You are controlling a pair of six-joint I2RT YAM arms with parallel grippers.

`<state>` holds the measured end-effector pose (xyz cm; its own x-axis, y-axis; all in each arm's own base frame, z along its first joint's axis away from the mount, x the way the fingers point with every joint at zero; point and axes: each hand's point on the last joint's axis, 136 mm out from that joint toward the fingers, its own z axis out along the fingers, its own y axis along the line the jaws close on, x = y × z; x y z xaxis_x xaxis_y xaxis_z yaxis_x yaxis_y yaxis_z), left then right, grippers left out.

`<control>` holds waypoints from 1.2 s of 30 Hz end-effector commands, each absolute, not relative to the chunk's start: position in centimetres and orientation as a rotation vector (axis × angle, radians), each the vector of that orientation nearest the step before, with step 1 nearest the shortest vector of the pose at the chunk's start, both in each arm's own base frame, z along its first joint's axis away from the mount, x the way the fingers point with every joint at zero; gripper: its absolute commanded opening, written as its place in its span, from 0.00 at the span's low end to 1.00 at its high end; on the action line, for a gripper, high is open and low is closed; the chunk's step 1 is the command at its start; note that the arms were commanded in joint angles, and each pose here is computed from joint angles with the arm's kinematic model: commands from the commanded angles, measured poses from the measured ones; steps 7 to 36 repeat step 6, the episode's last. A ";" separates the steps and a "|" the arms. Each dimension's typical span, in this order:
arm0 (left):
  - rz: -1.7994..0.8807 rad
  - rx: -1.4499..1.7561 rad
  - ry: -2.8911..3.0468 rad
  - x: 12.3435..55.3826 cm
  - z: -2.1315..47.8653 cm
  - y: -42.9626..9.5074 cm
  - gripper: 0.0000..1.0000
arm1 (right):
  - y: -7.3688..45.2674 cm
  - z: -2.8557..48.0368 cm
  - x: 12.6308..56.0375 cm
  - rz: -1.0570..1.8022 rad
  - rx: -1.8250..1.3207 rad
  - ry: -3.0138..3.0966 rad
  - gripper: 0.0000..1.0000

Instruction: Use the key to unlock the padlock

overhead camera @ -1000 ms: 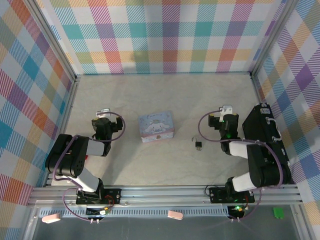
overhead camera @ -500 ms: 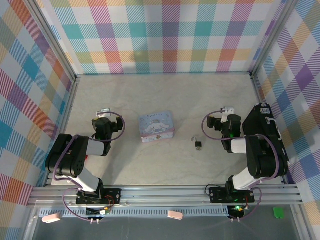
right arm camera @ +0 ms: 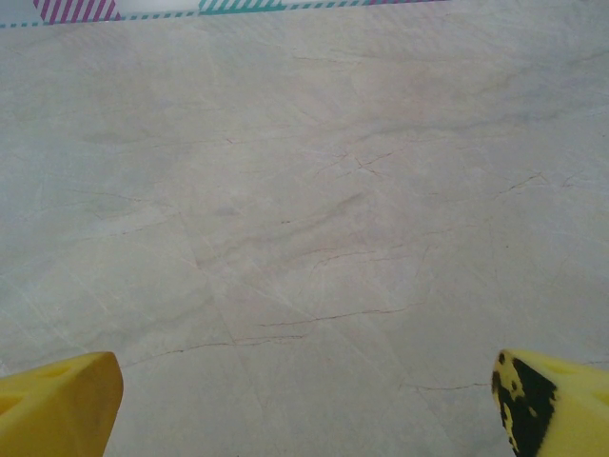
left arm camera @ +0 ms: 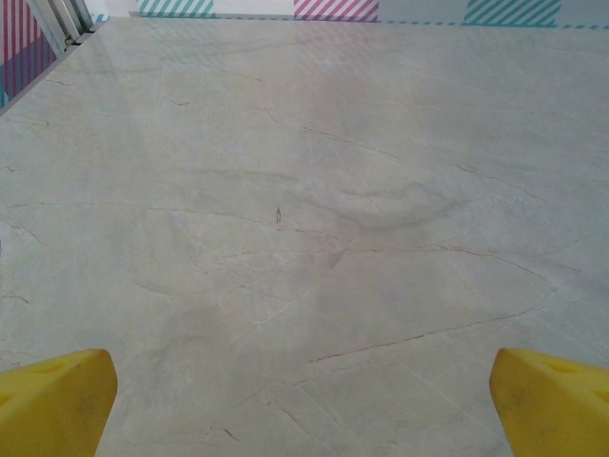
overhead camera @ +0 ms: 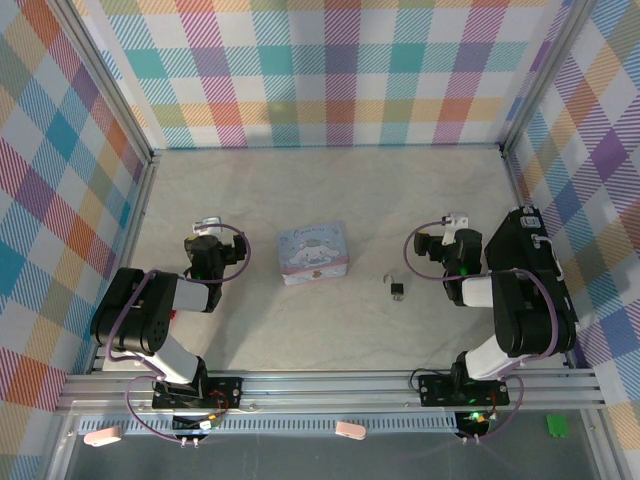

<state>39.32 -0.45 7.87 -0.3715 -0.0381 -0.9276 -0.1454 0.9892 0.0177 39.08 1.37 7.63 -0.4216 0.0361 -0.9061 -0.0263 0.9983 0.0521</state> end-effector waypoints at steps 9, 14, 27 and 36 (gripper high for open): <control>0.099 -0.147 1.930 39.7 8.6 -0.3 1.00 | 1.5 9.2 39.8 0.088 0.007 1.947 0.99; 0.099 -0.147 1.930 39.7 8.6 -0.3 1.00 | 1.5 9.2 39.8 0.088 0.007 1.947 0.99; 0.099 -0.147 1.930 39.7 8.6 -0.3 1.00 | 1.5 9.2 39.8 0.088 0.007 1.947 0.99; 0.099 -0.147 1.930 39.7 8.6 -0.3 1.00 | 1.5 9.2 39.8 0.088 0.007 1.947 0.99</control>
